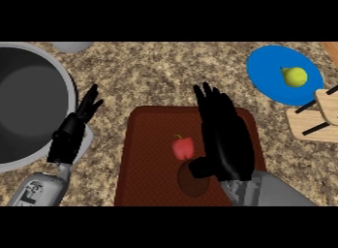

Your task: Pick the bell pepper from the tray and place it in the tiered shelf

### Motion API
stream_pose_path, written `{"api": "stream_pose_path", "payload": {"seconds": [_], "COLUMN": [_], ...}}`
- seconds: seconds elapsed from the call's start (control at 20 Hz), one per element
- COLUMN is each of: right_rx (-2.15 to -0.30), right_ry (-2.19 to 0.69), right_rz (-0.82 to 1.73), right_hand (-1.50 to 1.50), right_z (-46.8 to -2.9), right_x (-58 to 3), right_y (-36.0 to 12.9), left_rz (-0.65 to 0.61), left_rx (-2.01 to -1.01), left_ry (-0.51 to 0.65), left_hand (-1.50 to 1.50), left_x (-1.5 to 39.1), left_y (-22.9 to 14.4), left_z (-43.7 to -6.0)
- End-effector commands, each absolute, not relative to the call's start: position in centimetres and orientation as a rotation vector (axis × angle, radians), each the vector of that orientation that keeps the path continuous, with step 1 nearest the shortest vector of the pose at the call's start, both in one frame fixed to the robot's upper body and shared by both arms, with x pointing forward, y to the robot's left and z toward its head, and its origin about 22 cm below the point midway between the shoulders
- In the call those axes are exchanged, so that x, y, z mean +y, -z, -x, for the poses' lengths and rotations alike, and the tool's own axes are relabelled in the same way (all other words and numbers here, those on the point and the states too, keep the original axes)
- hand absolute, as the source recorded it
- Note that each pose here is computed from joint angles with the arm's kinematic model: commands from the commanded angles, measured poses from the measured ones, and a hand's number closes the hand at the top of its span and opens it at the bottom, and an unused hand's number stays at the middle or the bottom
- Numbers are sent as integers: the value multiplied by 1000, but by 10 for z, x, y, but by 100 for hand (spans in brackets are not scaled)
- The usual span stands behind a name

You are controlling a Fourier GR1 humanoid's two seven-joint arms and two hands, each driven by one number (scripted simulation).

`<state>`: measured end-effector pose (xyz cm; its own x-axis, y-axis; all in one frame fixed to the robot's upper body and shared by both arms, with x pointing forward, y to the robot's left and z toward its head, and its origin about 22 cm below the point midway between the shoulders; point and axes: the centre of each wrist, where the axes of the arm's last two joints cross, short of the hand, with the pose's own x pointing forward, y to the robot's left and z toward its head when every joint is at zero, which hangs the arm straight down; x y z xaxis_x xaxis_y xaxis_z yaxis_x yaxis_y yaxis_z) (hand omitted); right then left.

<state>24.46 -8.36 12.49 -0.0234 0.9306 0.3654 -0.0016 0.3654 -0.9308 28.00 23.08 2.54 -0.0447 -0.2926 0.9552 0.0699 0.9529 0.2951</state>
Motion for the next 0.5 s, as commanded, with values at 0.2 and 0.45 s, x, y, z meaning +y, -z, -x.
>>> {"api": "stream_pose_path", "payload": {"seconds": [0.2,0.45], "right_rx": [-1137,-1102], "right_ry": [-1078,-1092], "right_rz": [1091,1087], "right_hand": [-150,-150], "right_z": [-215,-214], "right_x": [-21,-1], "right_y": [-147,-134], "left_rz": [-130,-109], "left_rx": [-1572,-1585], "left_ry": [263,237], "left_hand": [0,0], "left_x": [230,216], "left_y": [-6,-30], "left_z": [-269,-288]}}
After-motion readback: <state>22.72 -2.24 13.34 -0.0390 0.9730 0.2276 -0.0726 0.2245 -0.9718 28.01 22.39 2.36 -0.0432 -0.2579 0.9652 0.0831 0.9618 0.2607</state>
